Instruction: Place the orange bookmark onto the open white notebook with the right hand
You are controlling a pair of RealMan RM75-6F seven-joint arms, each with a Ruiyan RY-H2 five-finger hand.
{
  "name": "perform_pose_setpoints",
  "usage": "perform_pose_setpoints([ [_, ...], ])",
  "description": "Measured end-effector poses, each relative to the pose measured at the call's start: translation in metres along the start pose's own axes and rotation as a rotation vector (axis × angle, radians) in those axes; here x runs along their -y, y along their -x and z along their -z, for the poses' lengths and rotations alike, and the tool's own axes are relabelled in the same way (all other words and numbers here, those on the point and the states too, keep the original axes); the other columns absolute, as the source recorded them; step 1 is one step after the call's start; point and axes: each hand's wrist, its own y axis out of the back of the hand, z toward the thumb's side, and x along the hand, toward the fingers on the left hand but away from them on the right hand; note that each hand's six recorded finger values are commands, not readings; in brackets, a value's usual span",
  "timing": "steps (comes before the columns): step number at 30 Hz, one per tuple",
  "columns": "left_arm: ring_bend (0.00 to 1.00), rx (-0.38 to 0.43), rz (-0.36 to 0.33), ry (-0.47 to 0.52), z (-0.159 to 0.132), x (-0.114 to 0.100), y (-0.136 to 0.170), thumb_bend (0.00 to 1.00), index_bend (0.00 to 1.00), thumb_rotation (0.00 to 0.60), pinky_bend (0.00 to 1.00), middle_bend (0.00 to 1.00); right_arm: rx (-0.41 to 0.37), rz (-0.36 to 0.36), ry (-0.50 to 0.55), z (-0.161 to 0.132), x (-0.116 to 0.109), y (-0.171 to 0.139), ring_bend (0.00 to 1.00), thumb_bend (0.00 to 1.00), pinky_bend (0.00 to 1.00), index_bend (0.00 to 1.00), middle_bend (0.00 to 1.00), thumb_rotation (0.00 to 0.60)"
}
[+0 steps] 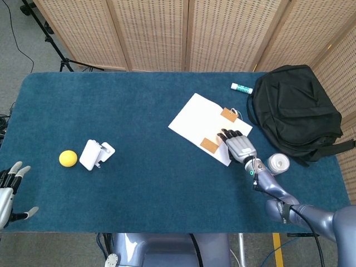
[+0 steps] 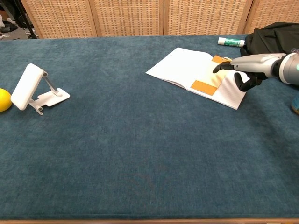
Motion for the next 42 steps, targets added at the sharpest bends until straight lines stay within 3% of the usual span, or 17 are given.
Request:
perform_pose_setpoints([
  [24,0.0,-0.004,0.005,0.003,-0.001,0.001,-0.001,0.0,0.0,0.6,0.0,0.0,-0.013,-0.049,-0.049,-0.007,0.017,0.007,0.0,1.0,0.09,0.05,0.0,0.6],
  [42,0.0,-0.008,0.003,0.004,0.002,0.0,0.001,0.0,0.0,0.6,0.0,0.0,0.0,-0.041,-0.059,-0.012,0.017,0.013,0.0,1.0,0.09,0.05,0.0,0.6],
])
